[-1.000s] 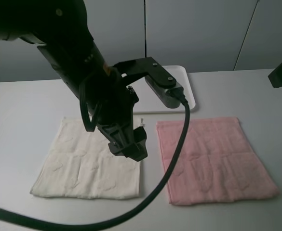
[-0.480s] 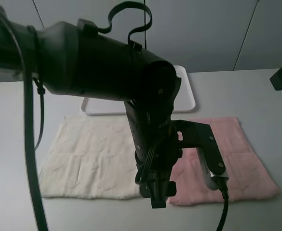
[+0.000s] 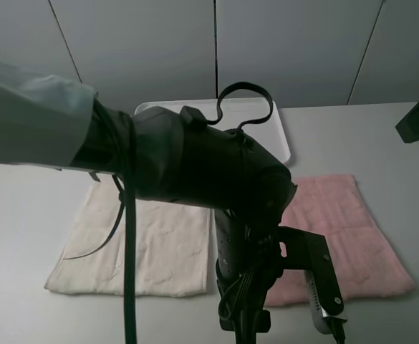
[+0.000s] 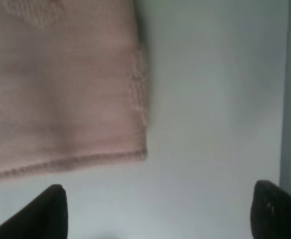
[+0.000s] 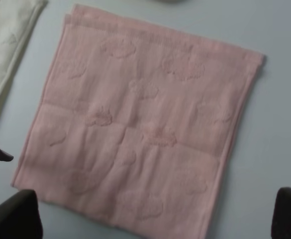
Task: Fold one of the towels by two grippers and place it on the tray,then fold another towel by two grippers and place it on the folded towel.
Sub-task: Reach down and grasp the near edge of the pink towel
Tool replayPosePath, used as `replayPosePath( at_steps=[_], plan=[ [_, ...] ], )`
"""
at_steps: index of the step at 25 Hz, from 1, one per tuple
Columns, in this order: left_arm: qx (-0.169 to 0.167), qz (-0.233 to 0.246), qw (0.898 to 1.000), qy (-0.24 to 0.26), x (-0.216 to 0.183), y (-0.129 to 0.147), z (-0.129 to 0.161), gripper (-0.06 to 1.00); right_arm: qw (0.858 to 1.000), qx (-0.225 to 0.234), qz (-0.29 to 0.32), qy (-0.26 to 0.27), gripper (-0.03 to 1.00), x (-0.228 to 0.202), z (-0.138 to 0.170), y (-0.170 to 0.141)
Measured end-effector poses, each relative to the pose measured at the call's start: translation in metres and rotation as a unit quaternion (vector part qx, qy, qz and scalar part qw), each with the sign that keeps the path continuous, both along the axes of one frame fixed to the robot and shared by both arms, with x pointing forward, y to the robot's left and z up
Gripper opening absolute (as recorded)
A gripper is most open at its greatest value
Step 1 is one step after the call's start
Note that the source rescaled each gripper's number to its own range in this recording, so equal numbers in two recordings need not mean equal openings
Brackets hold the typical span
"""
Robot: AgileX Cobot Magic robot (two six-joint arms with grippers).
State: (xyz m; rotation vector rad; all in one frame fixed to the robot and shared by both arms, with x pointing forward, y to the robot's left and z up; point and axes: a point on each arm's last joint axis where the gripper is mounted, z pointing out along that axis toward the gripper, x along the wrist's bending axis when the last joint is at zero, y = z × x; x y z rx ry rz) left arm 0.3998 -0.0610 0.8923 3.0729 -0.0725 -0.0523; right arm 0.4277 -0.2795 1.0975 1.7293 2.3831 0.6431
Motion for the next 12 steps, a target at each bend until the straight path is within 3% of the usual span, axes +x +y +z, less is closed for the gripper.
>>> replayPosePath(
  at_steps=[12],
  plan=[
    [-0.039, -0.014, 0.999, -0.023, -0.006, -0.012, -0.001, 0.95, 1.000, 0.001, 0.004, 0.022, 1.00, 0.005, -0.007, 0.000]
  ],
)
